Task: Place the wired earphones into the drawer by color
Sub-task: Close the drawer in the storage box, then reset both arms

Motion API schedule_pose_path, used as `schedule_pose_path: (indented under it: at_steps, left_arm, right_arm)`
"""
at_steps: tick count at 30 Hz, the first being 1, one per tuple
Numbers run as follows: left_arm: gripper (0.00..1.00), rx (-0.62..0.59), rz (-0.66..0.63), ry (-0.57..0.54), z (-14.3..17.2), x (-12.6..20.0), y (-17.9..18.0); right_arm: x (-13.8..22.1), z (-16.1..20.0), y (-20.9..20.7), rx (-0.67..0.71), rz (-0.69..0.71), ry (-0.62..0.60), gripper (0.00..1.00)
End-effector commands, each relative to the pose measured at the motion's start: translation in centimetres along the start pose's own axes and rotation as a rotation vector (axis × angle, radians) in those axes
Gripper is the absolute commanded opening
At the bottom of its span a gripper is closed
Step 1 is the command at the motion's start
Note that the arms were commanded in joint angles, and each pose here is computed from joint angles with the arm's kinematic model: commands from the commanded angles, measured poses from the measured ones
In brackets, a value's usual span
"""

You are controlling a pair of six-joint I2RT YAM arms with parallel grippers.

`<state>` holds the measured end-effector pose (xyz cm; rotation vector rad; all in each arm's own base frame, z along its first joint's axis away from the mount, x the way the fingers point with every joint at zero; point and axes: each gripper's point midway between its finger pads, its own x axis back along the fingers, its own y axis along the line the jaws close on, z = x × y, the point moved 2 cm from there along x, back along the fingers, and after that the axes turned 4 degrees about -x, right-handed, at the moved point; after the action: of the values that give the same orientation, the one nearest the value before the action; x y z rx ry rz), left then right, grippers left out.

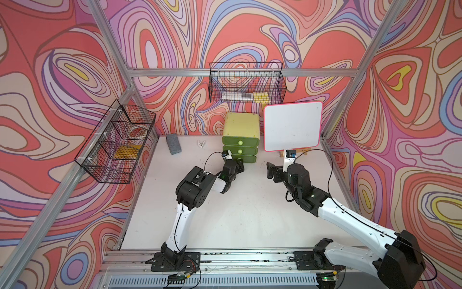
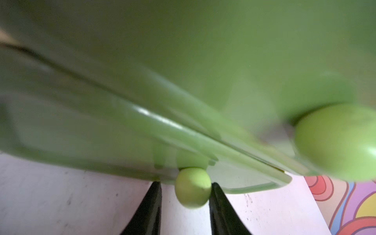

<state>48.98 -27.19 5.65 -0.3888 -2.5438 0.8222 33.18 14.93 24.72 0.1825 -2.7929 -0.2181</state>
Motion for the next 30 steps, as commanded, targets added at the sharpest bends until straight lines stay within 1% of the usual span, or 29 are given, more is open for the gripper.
schedule_pose_path:
  at_steps: [1, 5, 10, 13, 16, 21, 23, 25, 27, 30]
  left_arm:
    - [0.40, -0.001, 0.007, -0.046, -1.6, 1.9, -1.1]
    - [0.42, -0.021, -0.007, -0.038, -1.7, 4.2, -1.5]
    - [0.47, -0.025, -0.038, -0.038, -2.2, 7.6, -1.0]
    - [0.51, -0.050, -0.061, -0.033, -2.7, 9.8, -0.8]
    - [0.60, -0.086, -0.084, -0.028, -3.6, 12.2, -0.8]
    - [0.78, -0.161, -0.127, -0.031, -5.0, 16.3, -0.7]
    - [0.88, -0.204, -0.151, -0.024, -5.6, 18.0, -0.5]
    - [0.99, -0.251, -0.178, -0.015, -6.2, 19.5, -0.4]
    - [0.99, -0.325, -0.198, -0.006, -6.8, 20.9, -0.5]
    - [0.99, -0.430, -0.256, -0.022, -8.1, 23.2, 0.0]
  right_arm:
    - [0.2, -0.3, -0.4, -0.008, 0.011, -0.023, 0.97]
    - [0.2, -0.3, -0.4, -0.008, 0.013, -0.024, 0.97]
    - [0.3, -0.4, -0.6, -0.008, 0.020, -0.027, 0.97]
    - [0.3, -0.5, -0.6, -0.010, 0.023, -0.033, 0.98]
    - [0.2, -0.3, -0.5, -0.004, 0.016, -0.026, 0.98]
    - [-0.9, 0.5, 0.3, 0.076, -0.020, -0.018, 0.98]
    - [-1.4, 1.1, 0.7, 0.107, -0.039, -0.008, 0.98]
    - [-1.7, 1.4, 0.9, 0.109, -0.044, 0.004, 0.98]
    - [-1.9, 1.5, 0.6, 0.100, -0.024, 0.018, 0.98]
    - [-1.9, 1.7, 0.0, 0.088, 0.020, 0.035, 0.98]
